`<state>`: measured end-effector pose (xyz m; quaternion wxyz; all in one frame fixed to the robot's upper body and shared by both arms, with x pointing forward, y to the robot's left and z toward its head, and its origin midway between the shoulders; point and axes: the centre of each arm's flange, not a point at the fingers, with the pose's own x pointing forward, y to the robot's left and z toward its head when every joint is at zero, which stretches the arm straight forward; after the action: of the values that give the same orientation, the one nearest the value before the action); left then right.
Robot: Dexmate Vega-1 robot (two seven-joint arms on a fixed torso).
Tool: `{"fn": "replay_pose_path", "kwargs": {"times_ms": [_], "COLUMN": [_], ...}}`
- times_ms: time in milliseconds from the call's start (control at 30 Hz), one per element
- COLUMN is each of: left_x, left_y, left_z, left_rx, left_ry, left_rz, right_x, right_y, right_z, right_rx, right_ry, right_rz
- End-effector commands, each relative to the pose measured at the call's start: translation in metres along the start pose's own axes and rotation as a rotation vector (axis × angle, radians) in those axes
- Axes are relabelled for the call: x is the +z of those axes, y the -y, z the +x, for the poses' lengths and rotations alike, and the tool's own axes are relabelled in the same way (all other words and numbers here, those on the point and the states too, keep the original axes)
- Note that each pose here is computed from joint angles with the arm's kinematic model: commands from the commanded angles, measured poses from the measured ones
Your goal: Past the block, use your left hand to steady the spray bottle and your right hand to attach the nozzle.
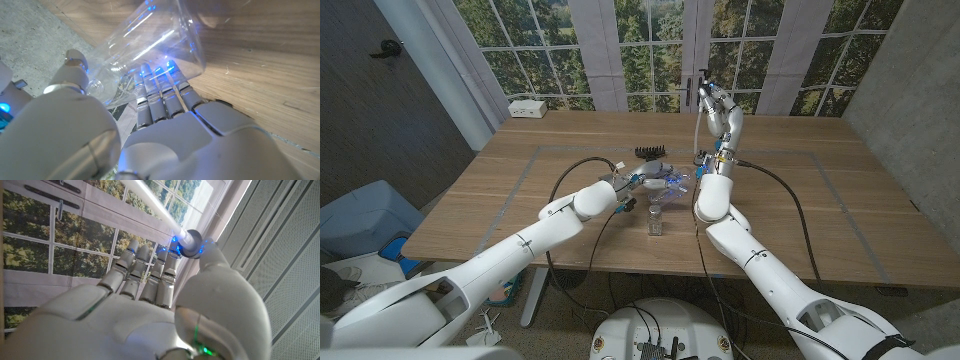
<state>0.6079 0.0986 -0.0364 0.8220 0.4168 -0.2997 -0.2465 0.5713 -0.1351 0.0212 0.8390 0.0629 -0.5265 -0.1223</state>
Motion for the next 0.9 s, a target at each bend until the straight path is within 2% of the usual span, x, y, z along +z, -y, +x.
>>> {"fn": "replay_pose_path", "kwargs": {"times_ms": [33,300,533,900], "left_x": [0.005,0.003,0.0,0.007], "left_y": [0.004,0.002,0.005,0.015], "left_z": [-0.002,-0.004,-0.008,-0.008], "left_rx": [0.026,0.074,0.136,0.176], "left_ry": [0.015,0.013,0.025,0.075], "left_rz": [-0.026,-0.044,-0.096,-0.157], "right_x": [0.002,0.009,0.015,0.009], "right_y": [0.001,0.004,0.008,0.018], "right_z": [-0.008,-0.007,-0.005,0.0], "right_rx": [0.001,-0.013,-0.044,-0.1], "right_ry": [-0.02,0.011,0.044,0.026], "right_rz": [0.013,0.019,0.022,0.003]}}
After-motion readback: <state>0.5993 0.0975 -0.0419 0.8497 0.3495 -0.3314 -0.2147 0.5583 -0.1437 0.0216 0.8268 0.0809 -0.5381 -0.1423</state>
